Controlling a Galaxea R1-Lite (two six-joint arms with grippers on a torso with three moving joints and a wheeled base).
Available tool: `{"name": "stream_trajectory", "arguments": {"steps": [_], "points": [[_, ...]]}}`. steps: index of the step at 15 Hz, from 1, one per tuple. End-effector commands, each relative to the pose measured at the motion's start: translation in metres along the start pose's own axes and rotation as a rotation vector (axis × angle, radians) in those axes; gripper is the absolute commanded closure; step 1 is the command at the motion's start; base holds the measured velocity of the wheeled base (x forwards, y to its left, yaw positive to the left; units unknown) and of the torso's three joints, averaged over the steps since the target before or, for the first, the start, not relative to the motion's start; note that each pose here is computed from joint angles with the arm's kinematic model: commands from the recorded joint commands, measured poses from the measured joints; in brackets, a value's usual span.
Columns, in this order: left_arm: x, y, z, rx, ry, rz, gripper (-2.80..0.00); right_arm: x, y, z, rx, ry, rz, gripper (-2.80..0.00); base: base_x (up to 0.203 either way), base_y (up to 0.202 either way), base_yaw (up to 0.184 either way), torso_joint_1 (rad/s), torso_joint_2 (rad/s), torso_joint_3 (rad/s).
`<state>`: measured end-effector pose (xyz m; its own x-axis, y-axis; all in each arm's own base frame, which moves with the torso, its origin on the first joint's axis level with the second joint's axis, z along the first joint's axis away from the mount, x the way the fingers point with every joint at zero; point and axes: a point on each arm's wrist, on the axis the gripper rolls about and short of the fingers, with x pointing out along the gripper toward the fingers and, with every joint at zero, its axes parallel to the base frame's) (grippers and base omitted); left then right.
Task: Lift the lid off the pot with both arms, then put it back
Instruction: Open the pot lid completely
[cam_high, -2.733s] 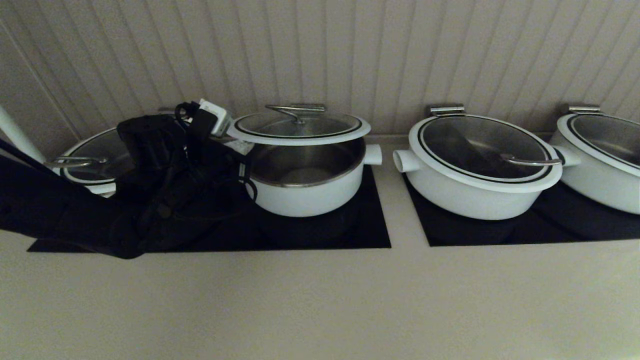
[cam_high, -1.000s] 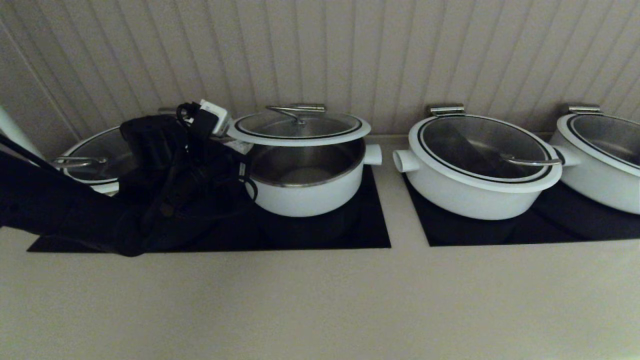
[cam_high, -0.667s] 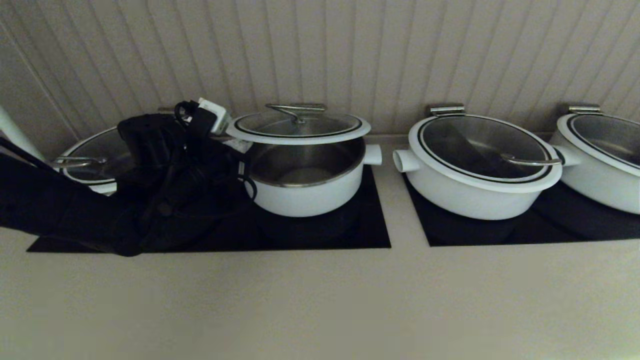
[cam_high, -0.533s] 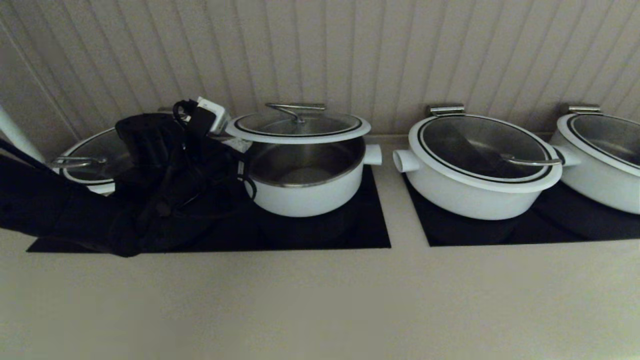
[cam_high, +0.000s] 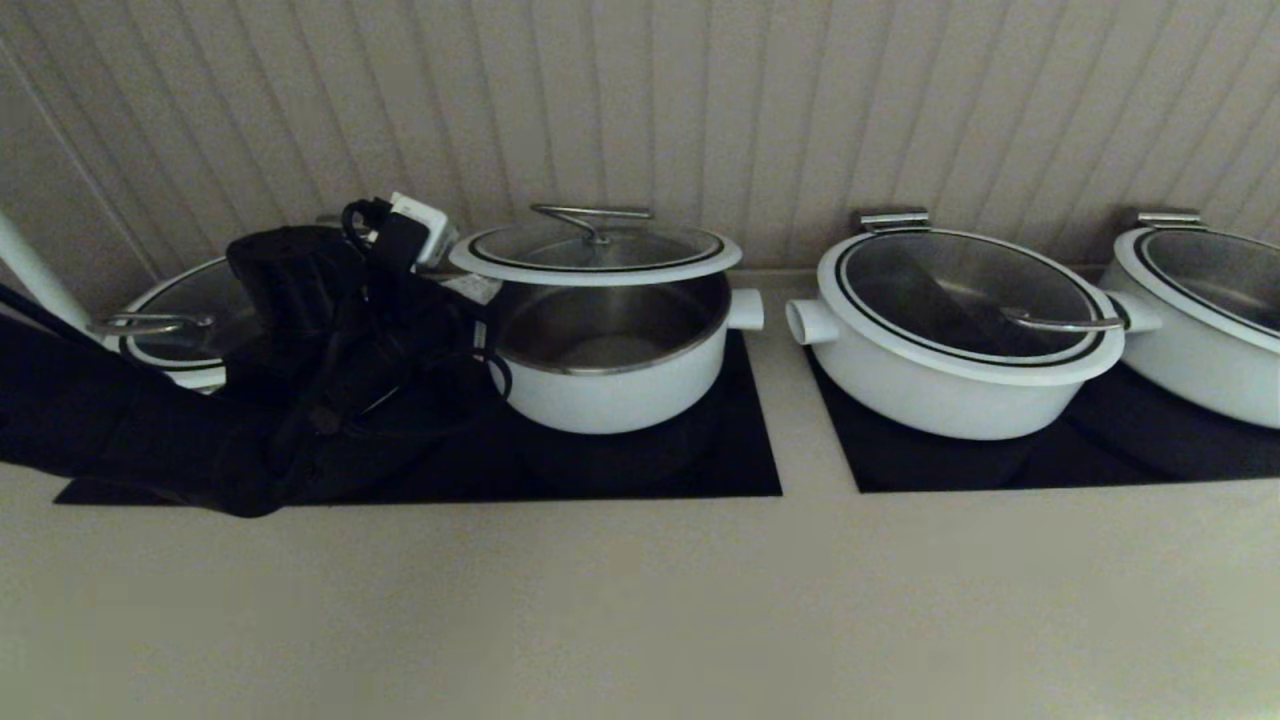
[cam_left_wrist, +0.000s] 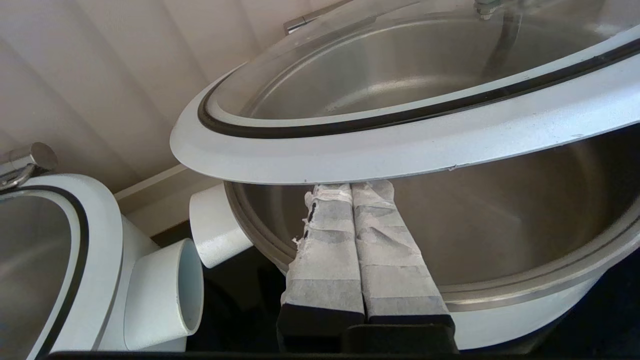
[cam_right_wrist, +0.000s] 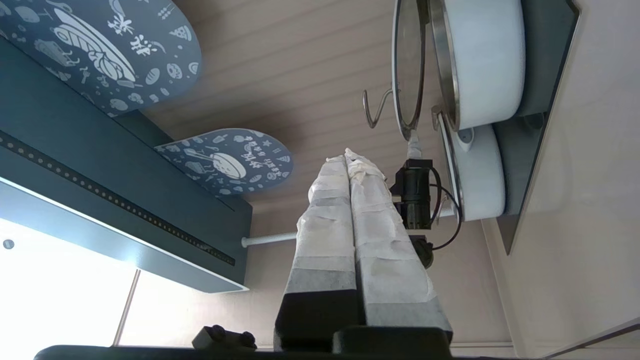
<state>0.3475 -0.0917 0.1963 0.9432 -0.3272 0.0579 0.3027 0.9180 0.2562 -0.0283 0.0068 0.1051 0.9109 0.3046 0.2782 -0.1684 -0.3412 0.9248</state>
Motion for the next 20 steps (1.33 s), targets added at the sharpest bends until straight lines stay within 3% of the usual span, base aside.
{"name": "stream_trajectory", "arguments": {"steps": [1, 6, 13, 15, 18, 20], "points": [[0.0, 0.0, -0.001, 0.001, 0.0, -0.001, 0.0, 0.0, 0.003, -0.001, -0.026, 0.009, 0.03, 0.0, 0.0, 0.0, 0.0, 0.0, 0.0, 0.0], [0.002, -0.001, -0.004, -0.001, 0.007, -0.003, 0.0, -0.001, 0.015, -0.006, -0.272, 0.052, 0.141, 0.0, 0.0, 0.0, 0.0, 0.0, 0.0, 0.0], [0.003, -0.001, -0.006, -0.001, 0.011, -0.004, 0.0, -0.003, 0.021, -0.01, -0.326, 0.082, 0.209, 0.0, 0.0, 0.0, 0.0, 0.0, 0.0, 0.0], [0.003, -0.001, -0.006, -0.001, 0.012, -0.004, 0.0, -0.003, 0.021, -0.01, -0.423, 0.083, 0.211, 0.0, 0.0, 0.0, 0.0, 0.0, 0.0, 0.0], [0.004, -0.002, -0.007, -0.002, 0.015, -0.005, 0.0, -0.002, 0.018, -0.011, -0.539, 0.191, 0.172, 0.0, 0.0, 0.0, 0.0, 0.0, 0.0, 0.0], [0.004, -0.002, -0.008, -0.002, 0.017, -0.005, 0.0, -0.002, 0.014, -0.011, -0.708, 0.228, 0.151, 0.0, 0.0, 0.0, 0.0, 0.0, 0.0, 0.0]]}}
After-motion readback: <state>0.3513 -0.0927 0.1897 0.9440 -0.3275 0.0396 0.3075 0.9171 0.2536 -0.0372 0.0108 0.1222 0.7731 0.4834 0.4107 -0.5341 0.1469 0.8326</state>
